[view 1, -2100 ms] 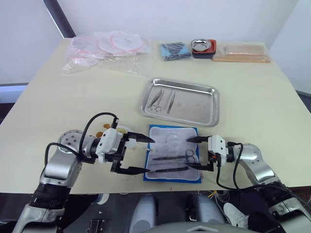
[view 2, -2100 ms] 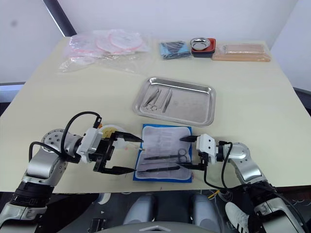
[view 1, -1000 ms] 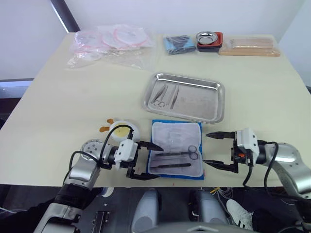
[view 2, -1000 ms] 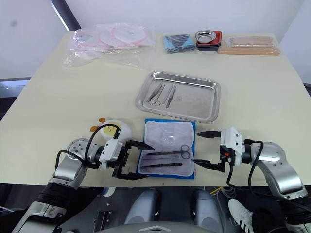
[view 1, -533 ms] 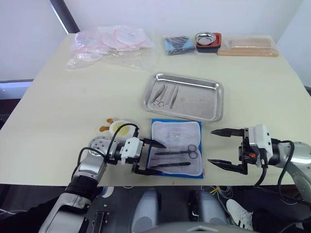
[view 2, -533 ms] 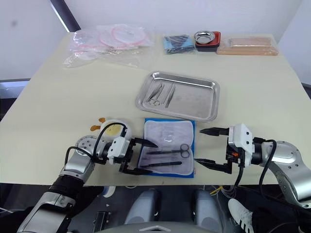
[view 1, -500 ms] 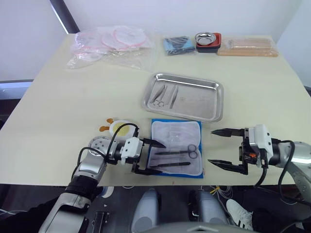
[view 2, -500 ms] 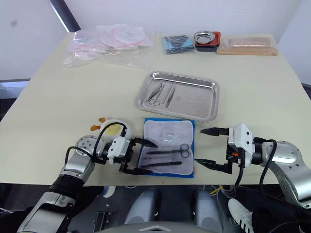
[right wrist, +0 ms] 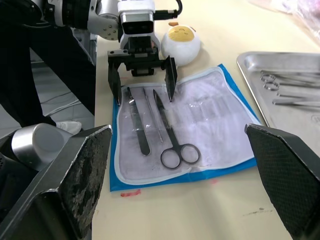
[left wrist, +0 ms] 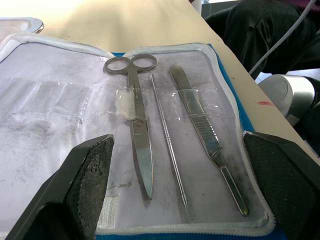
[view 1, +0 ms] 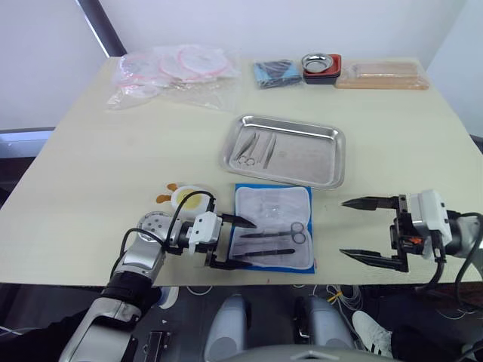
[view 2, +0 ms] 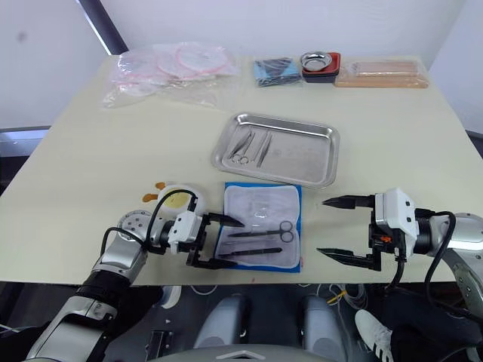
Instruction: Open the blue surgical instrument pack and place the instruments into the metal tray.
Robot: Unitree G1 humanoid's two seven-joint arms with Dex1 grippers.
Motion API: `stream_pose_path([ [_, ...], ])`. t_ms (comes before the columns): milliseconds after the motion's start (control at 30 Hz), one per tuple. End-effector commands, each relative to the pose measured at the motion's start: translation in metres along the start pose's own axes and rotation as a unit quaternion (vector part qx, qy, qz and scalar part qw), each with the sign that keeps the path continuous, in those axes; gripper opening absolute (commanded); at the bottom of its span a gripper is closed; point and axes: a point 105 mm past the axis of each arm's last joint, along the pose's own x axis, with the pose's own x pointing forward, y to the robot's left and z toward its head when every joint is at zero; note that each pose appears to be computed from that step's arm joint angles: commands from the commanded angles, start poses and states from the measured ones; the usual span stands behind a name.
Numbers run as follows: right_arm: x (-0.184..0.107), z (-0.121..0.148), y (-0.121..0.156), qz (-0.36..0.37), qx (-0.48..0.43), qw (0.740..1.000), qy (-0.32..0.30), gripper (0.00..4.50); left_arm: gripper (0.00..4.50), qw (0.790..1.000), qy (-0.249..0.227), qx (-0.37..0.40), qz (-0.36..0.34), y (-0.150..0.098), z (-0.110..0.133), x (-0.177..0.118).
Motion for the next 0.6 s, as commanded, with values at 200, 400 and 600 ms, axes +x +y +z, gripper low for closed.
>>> stream_pose_path([
  [200, 0.014, 0.001, 0.002, 0.003, -0.007, 1.0, -0.017, 4.5, 4.37, 0.996, 0.047, -0.074, -0.024, -0.019, -0.033, 0.007],
  [400, 0.029, -0.014, -0.002, -0.002, -0.003, 1.0, 0.011, 4.5, 4.37, 0.994, 0.048, -0.098, -0.025, -0.02, -0.036, 0.012],
  [600, 0.053, -0.033, -0.008, -0.005, 0.001, 0.999, 0.039, 4.5, 4.37, 0.993, 0.055, -0.102, -0.018, -0.016, -0.041, 0.019],
])
